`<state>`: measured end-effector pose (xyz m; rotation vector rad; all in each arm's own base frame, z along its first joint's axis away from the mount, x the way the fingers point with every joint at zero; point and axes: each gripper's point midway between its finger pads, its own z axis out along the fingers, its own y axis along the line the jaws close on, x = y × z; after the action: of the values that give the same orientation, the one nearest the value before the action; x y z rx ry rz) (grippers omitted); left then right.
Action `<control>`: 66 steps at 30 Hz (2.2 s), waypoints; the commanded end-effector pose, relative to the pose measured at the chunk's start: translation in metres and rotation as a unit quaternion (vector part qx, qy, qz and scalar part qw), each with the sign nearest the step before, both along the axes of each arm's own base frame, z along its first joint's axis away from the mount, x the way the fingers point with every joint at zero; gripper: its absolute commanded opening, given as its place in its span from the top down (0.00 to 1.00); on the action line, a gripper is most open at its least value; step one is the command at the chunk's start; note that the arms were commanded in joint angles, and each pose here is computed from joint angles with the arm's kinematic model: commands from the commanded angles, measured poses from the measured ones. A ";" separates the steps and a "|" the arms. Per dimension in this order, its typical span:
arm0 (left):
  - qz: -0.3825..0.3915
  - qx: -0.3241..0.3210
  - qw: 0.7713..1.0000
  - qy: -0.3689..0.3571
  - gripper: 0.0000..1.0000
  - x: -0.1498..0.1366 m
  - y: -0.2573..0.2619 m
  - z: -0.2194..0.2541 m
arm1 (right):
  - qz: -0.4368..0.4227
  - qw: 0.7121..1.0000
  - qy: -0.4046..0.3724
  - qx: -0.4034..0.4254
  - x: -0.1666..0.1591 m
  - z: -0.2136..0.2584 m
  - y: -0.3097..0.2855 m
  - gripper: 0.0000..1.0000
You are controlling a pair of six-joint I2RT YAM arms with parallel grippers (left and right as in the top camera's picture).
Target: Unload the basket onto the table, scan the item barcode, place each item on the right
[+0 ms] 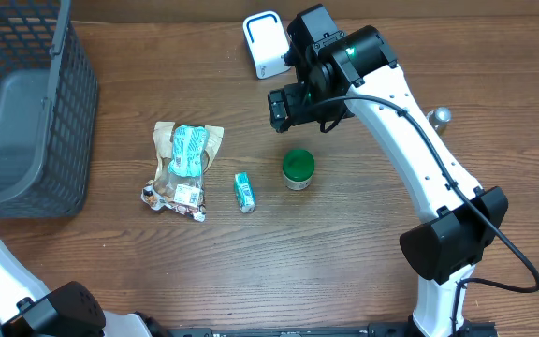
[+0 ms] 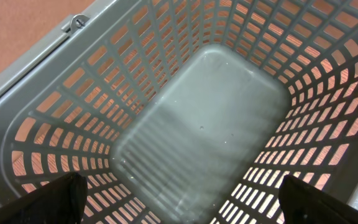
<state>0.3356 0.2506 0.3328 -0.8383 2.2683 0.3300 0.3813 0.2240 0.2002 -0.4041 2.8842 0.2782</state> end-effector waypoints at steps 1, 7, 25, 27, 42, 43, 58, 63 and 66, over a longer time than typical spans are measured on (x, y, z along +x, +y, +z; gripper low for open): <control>-0.010 0.006 1.000 -0.002 0.00 0.003 0.000 0.004 | -0.001 1.000 -0.004 0.005 0.001 0.004 0.000 0.00; -0.010 0.006 1.000 -0.002 0.00 0.003 0.000 0.004 | -0.001 1.000 -0.004 0.005 0.001 0.004 0.000 0.00; -0.010 0.006 1.000 -0.002 0.01 0.003 0.000 0.004 | -0.004 0.996 -0.082 0.036 0.036 0.018 0.015 0.00; -0.010 0.006 1.000 -0.002 0.00 0.003 0.000 0.004 | -0.004 0.996 -0.082 0.036 0.036 0.018 0.015 0.00; -0.010 0.006 1.000 -0.002 0.00 0.003 0.000 0.004 | -0.004 0.996 -0.081 0.036 0.036 0.018 0.015 0.00; -0.010 0.006 1.000 -0.002 0.00 0.003 0.000 0.004 | -0.004 0.996 -0.082 0.036 0.036 0.018 0.015 0.00; -0.010 0.006 1.000 -0.002 0.00 0.003 0.000 0.004 | -0.004 0.996 -0.081 0.036 0.036 0.018 0.015 0.00; -0.010 0.006 1.000 -0.002 0.01 0.003 0.000 0.004 | -0.004 0.996 -0.081 0.036 0.036 0.018 0.015 0.00; -0.010 0.006 1.000 -0.002 0.00 0.003 0.000 0.004 | -0.004 0.996 -0.081 0.036 0.036 0.018 0.015 0.00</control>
<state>0.3356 0.2506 0.3328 -0.8383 2.2683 0.3300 0.4148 0.2404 0.2135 -0.3909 2.7236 0.3328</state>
